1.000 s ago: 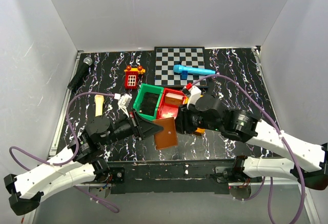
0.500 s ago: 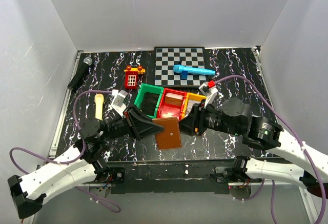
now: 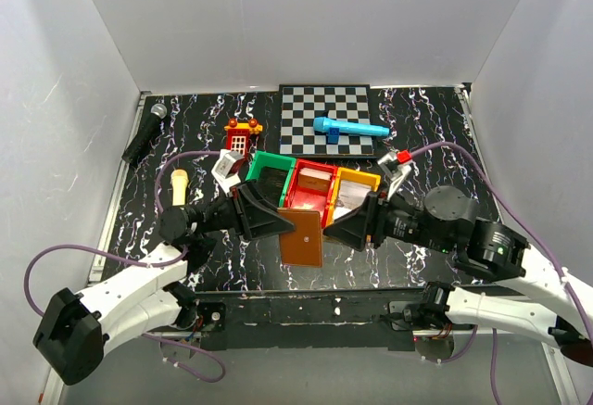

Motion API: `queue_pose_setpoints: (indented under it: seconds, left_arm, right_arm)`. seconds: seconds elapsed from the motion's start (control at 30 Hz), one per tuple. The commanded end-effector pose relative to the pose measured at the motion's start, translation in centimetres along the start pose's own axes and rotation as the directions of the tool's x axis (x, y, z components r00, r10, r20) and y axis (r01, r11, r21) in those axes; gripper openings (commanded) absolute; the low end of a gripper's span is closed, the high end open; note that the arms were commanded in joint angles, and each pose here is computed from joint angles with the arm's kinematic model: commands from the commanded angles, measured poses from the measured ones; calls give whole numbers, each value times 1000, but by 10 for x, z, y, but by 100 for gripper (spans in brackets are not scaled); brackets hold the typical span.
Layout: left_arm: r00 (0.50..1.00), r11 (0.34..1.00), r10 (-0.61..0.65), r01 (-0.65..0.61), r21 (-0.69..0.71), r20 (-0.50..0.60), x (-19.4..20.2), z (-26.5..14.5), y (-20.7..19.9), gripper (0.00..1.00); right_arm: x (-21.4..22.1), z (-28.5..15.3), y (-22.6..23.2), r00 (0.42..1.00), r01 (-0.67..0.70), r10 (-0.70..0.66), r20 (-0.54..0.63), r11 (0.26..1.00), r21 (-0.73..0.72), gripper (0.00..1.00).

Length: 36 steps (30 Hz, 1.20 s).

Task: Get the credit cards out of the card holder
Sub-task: Open the credit card from the card holder.

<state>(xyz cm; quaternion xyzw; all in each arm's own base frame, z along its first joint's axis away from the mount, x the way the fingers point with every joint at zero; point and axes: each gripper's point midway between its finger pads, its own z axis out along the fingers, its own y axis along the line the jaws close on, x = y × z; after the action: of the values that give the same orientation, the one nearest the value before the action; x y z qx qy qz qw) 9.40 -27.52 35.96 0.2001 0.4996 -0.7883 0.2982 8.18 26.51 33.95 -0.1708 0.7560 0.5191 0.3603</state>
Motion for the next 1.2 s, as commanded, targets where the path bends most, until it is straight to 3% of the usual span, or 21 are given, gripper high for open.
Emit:
queue_pose_setpoints:
  seconds: [0.0,0.73,1.17]
  left_arm:
    - [998,994,57,-54,93,-28,-1,-1,-25,0]
    - [999,993,36,-35,111,-14,-5,-2,-26,0]
    - [999,991,42,-40,130,-15,-13,2,-32,0]
  right_arm:
    - [-22,-11,23,997,14,-7,83,996,-85,64]
    - [-16,-4,61,999,18,-5,44,955,-296,64]
    - [-4,6,58,1000,1,-7,-21,957,-291,64]
